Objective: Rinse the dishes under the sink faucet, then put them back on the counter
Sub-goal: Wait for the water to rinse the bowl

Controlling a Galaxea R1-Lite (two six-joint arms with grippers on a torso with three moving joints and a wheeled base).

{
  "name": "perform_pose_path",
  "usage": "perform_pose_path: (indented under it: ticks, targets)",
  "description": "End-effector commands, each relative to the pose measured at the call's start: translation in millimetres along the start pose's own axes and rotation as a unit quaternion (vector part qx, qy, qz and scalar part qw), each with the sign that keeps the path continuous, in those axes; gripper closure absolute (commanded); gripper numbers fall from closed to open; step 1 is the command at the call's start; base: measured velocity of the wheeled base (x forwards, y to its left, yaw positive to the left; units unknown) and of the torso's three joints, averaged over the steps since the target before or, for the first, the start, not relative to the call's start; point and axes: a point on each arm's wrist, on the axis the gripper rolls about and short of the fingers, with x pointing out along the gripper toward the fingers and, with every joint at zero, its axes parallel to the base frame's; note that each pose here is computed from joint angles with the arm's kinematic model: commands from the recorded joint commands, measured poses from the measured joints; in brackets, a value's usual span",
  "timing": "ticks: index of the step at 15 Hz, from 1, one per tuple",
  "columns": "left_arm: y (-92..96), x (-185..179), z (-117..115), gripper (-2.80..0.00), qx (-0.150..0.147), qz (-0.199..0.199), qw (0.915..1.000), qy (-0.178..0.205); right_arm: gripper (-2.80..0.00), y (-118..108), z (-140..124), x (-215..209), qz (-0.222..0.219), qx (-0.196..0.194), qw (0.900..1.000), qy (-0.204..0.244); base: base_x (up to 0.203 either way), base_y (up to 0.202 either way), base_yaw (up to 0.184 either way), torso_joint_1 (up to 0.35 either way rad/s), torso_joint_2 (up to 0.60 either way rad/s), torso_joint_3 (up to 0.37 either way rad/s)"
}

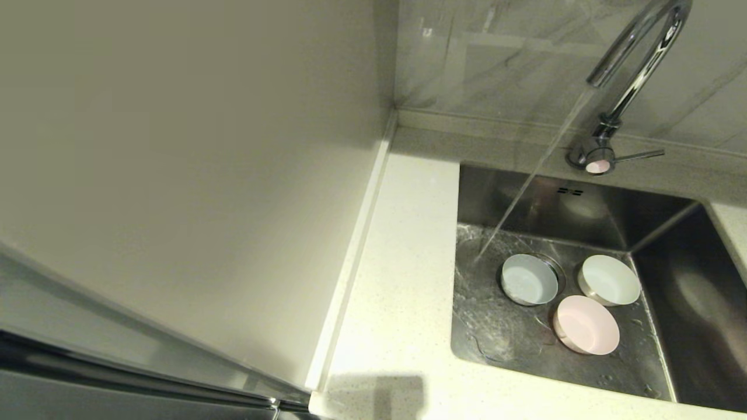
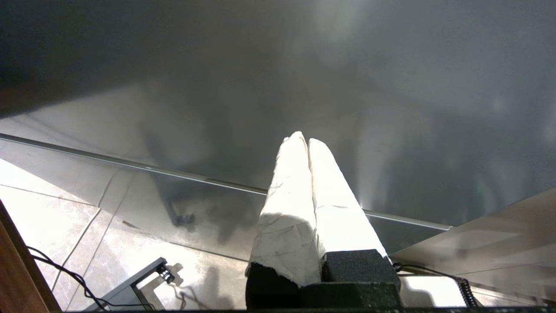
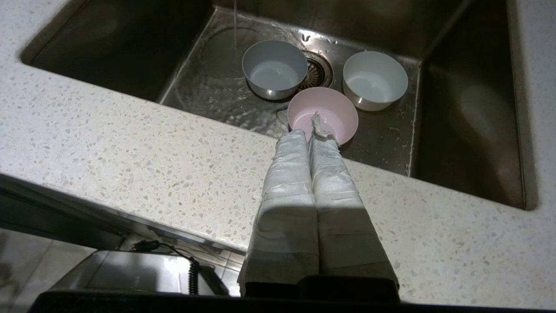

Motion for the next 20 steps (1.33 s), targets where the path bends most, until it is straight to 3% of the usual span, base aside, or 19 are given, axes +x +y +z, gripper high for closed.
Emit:
perform_pose_path:
  ticks: [1, 3, 5, 6, 8, 10, 20]
  targets:
    - [0.0, -0.2, 0.0, 0.00, 0.000, 0.001, 1.0000, -0.002, 0.00, 0.3, 0.2, 0.0, 0.009, -0.026, 1.000, -0.001, 0.000, 0.000, 0.000, 0.000, 0.00, 0.000]
    - [0.0, -0.2, 0.0, 0.00, 0.000, 0.000, 1.0000, -0.002, 0.00, 0.4, 0.1, -0.5, 0.010, -0.012, 1.000, 0.004, 0.000, 0.000, 0.000, 0.000, 0.00, 0.000]
    - [0.0, -0.2, 0.0, 0.00, 0.000, 0.001, 1.0000, -0.002, 0.00, -0.7, -0.1, -0.4, -0.015, 0.056, 0.998, 0.004, 0.000, 0.000, 0.000, 0.000, 0.00, 0.000]
    - [0.0, -0.2, 0.0, 0.00, 0.000, 0.001, 1.0000, -0.002, 0.00, -0.8, 0.0, -0.4, -0.017, 0.060, 0.998, 0.004, 0.000, 0.000, 0.000, 0.000, 0.00, 0.000]
    - [0.0, -0.3, 0.0, 0.00, 0.000, 0.001, 1.0000, -0.003, 0.00, -0.8, -0.4, -0.2, -0.016, 0.046, 0.999, 0.004, 0.000, 0.000, 0.000, 0.000, 0.00, 0.000]
    - [0.0, -0.2, 0.0, 0.00, 0.000, 0.000, 1.0000, -0.002, 0.00, 0.0, -0.7, -0.1, 0.001, 0.002, 1.000, 0.005, 0.000, 0.000, 0.000, 0.000, 0.00, 0.000]
    - [0.0, -0.3, 0.0, 0.00, 0.000, 0.000, 1.0000, -0.003, 0.00, 0.1, -0.7, -0.1, 0.002, 0.005, 1.000, 0.004, 0.000, 0.000, 0.000, 0.000, 0.00, 0.000]
